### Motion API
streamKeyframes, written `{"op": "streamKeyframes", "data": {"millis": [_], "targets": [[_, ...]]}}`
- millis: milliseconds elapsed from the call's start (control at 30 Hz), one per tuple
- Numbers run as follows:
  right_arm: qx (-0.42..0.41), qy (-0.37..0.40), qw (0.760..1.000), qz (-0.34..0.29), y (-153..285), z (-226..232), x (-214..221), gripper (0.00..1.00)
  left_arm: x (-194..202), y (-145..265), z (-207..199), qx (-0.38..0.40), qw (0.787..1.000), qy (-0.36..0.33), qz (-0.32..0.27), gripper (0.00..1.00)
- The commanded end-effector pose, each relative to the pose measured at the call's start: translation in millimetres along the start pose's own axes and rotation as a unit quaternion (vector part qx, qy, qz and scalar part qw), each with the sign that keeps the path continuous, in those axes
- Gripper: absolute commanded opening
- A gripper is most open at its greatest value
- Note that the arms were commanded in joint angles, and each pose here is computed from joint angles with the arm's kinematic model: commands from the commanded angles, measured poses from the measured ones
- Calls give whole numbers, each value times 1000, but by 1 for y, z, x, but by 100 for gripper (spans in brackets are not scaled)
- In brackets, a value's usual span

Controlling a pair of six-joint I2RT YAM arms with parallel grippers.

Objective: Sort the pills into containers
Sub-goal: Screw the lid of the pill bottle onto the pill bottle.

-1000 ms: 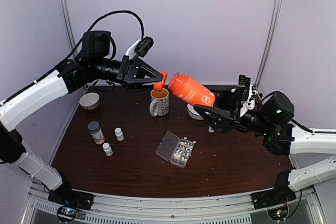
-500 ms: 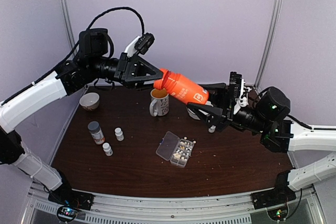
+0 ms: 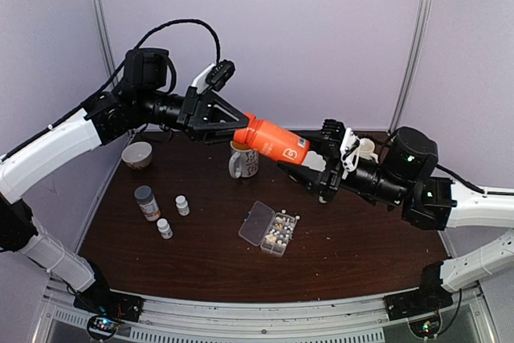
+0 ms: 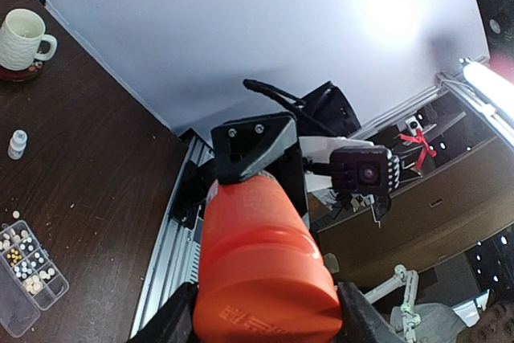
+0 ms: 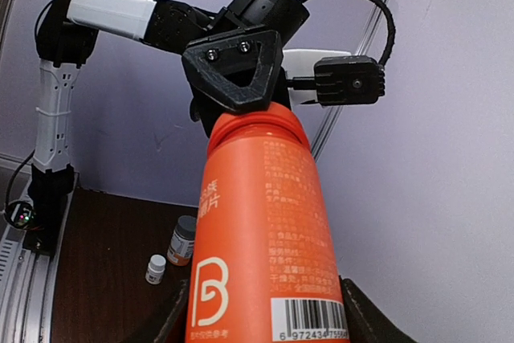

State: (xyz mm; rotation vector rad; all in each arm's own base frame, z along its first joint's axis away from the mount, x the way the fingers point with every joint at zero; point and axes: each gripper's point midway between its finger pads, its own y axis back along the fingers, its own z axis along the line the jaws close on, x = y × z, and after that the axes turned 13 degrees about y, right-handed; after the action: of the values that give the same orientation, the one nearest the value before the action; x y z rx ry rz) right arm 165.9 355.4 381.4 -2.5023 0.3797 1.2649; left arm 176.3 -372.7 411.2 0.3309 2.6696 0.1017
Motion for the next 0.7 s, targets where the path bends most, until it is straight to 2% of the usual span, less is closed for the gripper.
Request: {"op": "streamKeyframes", "data": {"millis": [0, 300, 500, 667], "targets": [[-14, 122, 990, 76, -3, 15, 22, 0, -2, -6, 2, -10, 1000, 8, 3, 38], [-9, 305, 941, 145, -10, 25, 44, 0, -1, -12, 33, -54, 997, 64, 5, 38], [41, 201, 972, 118, -21, 12, 25, 0, -9, -14, 35, -54, 996, 72, -15, 38], [68, 57, 995, 37, -22, 5, -3, 0, -13, -14, 30, -39, 998, 46, -22, 37]]}}
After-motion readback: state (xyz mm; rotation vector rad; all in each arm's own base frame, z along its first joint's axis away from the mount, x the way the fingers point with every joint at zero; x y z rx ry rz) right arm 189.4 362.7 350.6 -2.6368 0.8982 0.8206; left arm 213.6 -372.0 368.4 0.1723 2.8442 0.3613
